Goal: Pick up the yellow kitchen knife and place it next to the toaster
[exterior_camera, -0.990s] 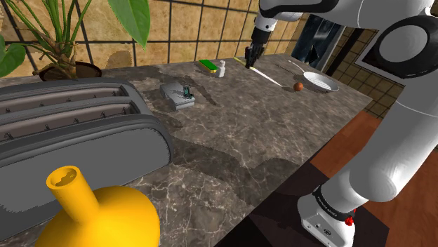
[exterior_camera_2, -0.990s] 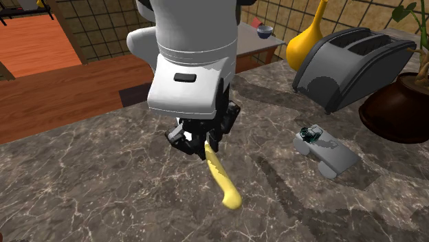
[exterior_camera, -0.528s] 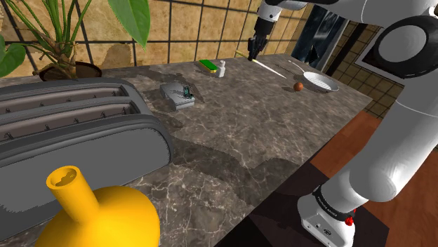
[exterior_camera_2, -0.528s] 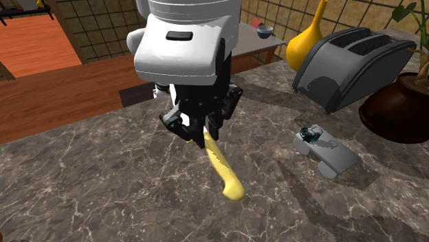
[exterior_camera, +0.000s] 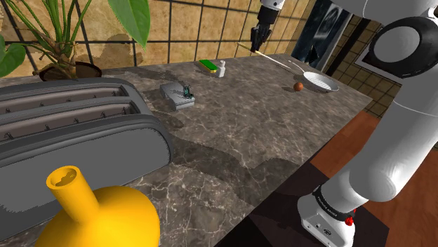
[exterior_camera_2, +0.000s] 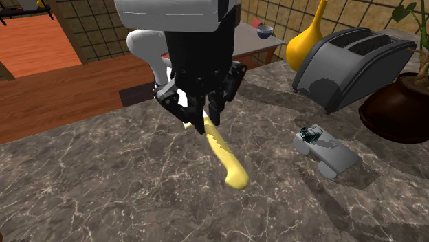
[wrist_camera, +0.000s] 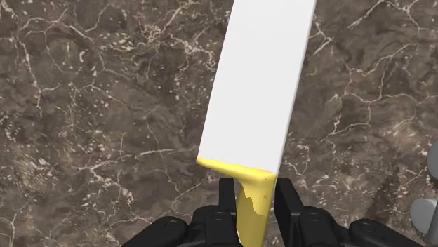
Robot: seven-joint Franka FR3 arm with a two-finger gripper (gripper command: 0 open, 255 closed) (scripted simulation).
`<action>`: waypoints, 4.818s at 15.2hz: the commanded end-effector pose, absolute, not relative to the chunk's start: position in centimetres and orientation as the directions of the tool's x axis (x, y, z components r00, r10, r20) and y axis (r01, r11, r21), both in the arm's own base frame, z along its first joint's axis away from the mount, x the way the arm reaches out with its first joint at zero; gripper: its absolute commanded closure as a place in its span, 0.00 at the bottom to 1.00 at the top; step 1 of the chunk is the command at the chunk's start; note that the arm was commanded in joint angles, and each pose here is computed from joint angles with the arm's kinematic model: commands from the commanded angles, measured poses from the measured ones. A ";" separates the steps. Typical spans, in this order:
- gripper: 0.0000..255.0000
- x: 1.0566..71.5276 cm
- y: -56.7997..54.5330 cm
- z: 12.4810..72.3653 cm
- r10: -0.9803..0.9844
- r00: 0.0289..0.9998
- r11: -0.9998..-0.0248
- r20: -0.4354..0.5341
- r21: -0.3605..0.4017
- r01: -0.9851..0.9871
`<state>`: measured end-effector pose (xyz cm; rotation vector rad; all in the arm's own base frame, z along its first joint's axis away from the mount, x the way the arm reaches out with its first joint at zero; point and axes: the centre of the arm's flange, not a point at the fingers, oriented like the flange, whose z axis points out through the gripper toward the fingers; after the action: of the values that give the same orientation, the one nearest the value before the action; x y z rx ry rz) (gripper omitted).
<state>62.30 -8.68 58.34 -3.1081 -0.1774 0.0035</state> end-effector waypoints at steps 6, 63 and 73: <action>1.00 62.2 -8.7 62.1 0.114 0.993 -0.993 -0.001 -0.029 0.114; 1.00 37.2 33.4 55.6 0.114 0.993 -0.993 -0.001 -0.029 0.114; 1.00 37.2 33.4 50.3 0.114 0.993 -0.993 -0.001 -0.029 0.114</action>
<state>37.16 33.38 50.84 -3.1083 -0.1775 0.0046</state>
